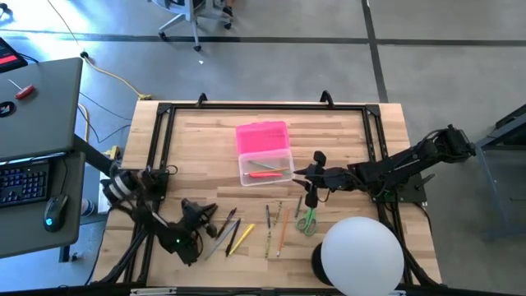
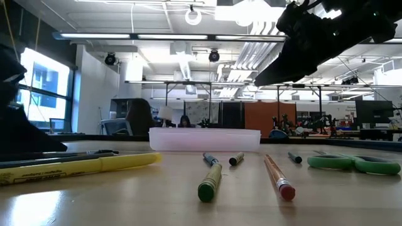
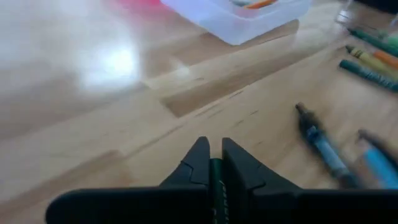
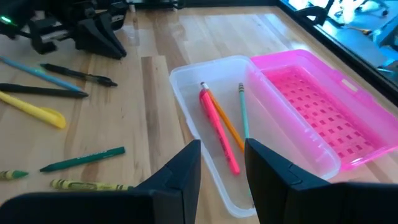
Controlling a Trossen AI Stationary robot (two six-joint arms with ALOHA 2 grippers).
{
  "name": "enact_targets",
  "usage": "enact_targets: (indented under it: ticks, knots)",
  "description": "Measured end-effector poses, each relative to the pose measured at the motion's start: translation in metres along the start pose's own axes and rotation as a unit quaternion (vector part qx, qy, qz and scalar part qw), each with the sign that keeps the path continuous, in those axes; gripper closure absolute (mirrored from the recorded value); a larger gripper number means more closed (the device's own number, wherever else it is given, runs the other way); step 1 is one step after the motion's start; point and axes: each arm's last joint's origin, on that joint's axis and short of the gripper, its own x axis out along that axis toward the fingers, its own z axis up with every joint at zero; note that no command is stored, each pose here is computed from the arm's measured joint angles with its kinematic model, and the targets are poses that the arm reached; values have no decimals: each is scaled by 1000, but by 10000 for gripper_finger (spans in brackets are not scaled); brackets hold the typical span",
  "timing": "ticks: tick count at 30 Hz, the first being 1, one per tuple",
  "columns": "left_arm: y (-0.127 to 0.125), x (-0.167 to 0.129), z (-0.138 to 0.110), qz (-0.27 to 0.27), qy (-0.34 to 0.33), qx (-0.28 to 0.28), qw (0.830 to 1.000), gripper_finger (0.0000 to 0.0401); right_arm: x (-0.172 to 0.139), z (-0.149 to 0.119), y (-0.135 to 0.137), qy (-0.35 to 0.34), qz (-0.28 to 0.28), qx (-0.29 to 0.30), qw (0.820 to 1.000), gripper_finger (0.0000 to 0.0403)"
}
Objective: Pick & place school supplies into a supply box
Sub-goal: Put the left blue crayon into the pink supply box, then put the green scissors into the pink supply box
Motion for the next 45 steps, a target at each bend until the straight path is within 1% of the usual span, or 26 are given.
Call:
enact_targets:
  ticks: [1, 2, 5, 6, 10, 13, 15, 18, 20, 23, 25, 27, 29, 33, 36, 38, 42, 45]
  knots:
    - [-5, 1, 7, 1, 2, -28, 1000, 348, 0, 0, 0, -1, -3, 0, 1000, 299]
    - [-8, 2, 14, 2, 1, -40, 999, 349, 0, 0, 0, -3, -5, 1, 1000, 299]
    - [-15, 7, 40, 9, -14, -27, 999, 367, 0, 2, -1, -10, -14, 3, 1000, 299]
    - [-17, 10, 49, 15, -13, -22, 1000, 368, 0, 2, -1, -12, -15, 4, 1000, 299]
    - [-23, 26, 82, 40, 17, 7, 999, 368, 0, 4, 0, -22, -15, 0, 1000, 299]
    - [-32, 46, 104, 33, 36, 39, 998, 368, 0, 5, 0, -26, -13, 1, 1000, 299]
    - [-40, 64, 117, 10, 56, 76, 995, 368, 0, 5, 0, -27, -13, 2, 1000, 299]
    - [-50, 95, 142, -65, 74, 120, 988, 361, 0, 6, 0, -29, -12, 4, 999, 300]
    - [-53, 117, 159, -116, 60, 128, 983, 360, 0, 6, 0, -30, -11, 11, 999, 300]
    - [-42, 144, 179, -138, 43, 142, 979, 365, 0, 6, 0, -31, -9, 24, 999, 299]
    - [-34, 161, 191, -153, 35, 132, 979, 367, 0, 6, 0, -31, -9, 31, 999, 299]
    - [-22, 175, 197, -164, 52, 130, 976, 366, 0, 6, 0, -30, -9, 31, 999, 299]
    - [-13, 190, 199, -178, 61, 118, 975, 358, 0, 6, 0, -31, -12, 29, 999, 300]
    - [0, 208, 190, -174, 95, 117, 973, 327, 0, 6, 0, -33, -13, 28, 999, 299]
    - [3, 214, 182, -168, 108, 122, 972, 308, 0, 6, 0, -32, -13, 28, 999, 299]
    - [1, 215, 181, -169, 97, 119, 974, 297, 0, 6, 0, -32, -13, 27, 999, 299]
    - [-3, 215, 188, -183, 59, 109, 975, 281, 0, 6, 0, -31, -13, 27, 999, 299]
    - [-6, 212, 195, -203, 35, 116, 972, 273, 0, 6, 0, -32, -13, 27, 999, 299]
